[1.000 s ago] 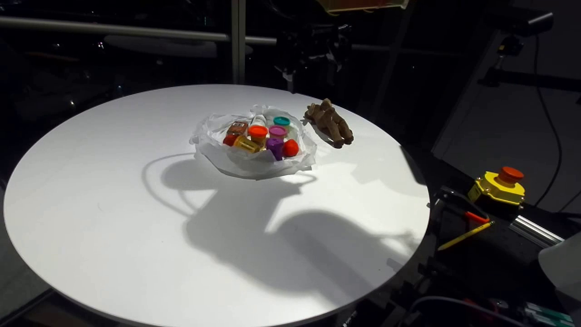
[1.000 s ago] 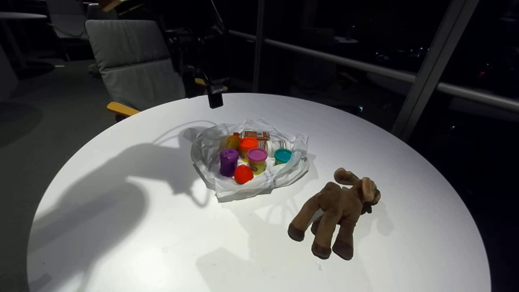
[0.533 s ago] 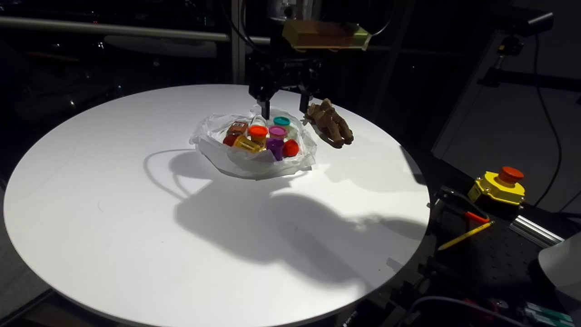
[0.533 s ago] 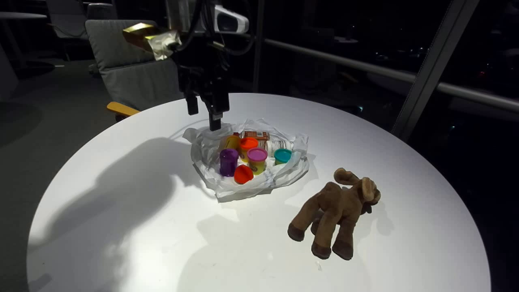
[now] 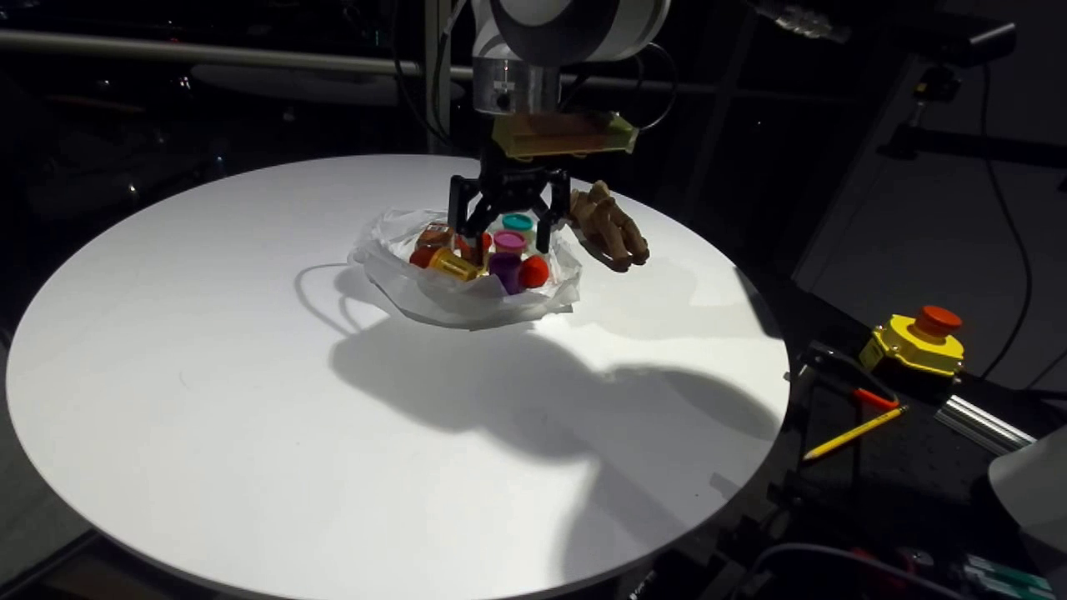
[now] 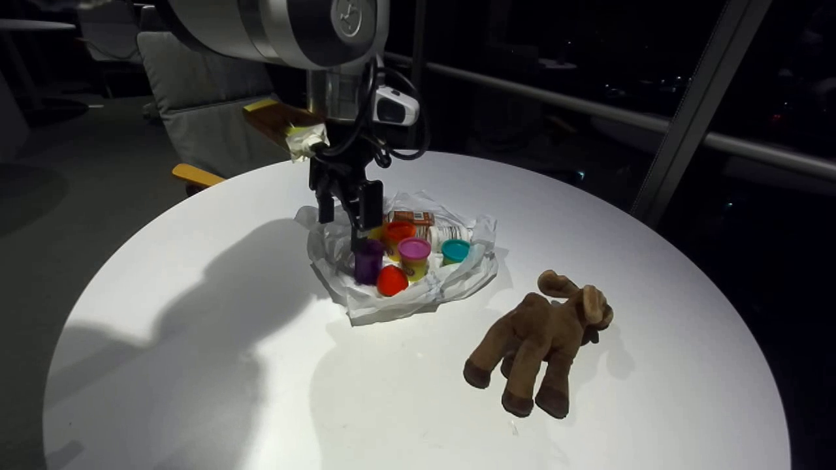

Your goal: Pick up all the objects from the plastic and put them on the table

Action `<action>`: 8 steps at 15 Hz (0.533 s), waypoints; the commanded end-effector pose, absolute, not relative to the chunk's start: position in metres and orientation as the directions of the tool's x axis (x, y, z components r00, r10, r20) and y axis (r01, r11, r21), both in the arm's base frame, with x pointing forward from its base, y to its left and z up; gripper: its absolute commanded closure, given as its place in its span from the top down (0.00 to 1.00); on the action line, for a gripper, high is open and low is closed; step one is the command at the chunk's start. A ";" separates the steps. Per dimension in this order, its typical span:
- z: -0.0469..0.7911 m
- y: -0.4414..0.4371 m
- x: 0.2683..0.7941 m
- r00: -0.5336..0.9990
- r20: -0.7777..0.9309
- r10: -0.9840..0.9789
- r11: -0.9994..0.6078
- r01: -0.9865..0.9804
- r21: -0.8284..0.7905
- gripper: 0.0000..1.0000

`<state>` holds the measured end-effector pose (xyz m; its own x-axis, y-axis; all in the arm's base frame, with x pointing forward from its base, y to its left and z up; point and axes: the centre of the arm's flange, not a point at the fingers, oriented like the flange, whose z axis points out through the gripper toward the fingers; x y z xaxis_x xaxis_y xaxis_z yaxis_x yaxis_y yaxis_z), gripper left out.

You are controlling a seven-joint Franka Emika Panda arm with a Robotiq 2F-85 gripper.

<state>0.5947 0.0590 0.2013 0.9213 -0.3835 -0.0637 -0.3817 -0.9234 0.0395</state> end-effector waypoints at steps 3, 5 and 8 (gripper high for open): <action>0.184 0.047 0.616 0.908 -0.066 -0.414 -0.910 -0.412 0.038 1.00; 0.179 0.044 0.619 0.904 -0.070 -0.421 -0.907 -0.419 0.036 1.00; 0.176 0.043 0.624 0.899 -0.068 -0.433 -0.902 -0.432 0.028 1.00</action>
